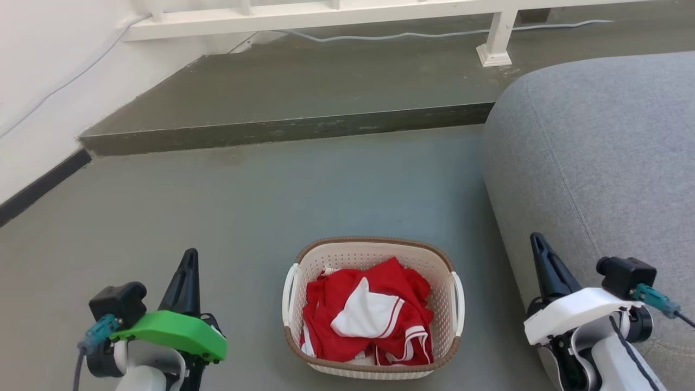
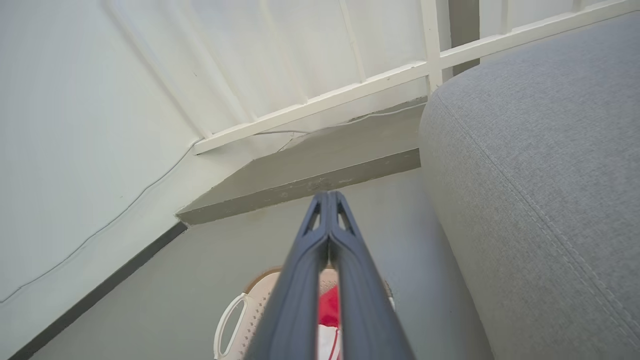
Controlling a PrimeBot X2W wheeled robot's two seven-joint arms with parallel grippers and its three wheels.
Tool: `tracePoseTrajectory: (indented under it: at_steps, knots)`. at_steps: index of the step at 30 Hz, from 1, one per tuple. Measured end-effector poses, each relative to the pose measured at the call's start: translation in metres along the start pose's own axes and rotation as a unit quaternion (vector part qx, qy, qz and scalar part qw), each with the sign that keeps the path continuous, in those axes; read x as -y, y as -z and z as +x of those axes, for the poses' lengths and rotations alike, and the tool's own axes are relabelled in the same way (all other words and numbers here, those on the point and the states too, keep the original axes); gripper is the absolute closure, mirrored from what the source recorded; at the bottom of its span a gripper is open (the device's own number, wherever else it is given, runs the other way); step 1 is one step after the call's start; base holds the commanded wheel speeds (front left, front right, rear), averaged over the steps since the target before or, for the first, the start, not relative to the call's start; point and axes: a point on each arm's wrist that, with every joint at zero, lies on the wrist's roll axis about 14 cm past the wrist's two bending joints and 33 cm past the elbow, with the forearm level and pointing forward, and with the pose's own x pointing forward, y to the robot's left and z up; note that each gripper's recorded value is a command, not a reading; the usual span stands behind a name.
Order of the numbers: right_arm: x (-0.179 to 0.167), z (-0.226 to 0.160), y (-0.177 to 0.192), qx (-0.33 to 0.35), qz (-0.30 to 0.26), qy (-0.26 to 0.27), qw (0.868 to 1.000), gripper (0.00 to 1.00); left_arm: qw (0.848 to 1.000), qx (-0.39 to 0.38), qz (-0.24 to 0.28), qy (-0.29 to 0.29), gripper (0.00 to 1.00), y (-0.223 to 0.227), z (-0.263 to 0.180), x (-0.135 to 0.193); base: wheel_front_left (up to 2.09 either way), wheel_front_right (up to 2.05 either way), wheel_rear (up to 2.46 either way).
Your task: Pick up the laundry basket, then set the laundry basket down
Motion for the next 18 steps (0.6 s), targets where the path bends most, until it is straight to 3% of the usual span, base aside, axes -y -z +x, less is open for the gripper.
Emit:
tracePoseTrajectory:
  at_steps: [18]
  knots:
    - [0.014, 0.000, -0.002, -0.005, 0.123, 0.035, 0.992, 1.00, 0.994, -0.007, -0.106, -0.030, 1.00, -0.003, -0.002, -0.014, 0.00, 0.00, 0.00]
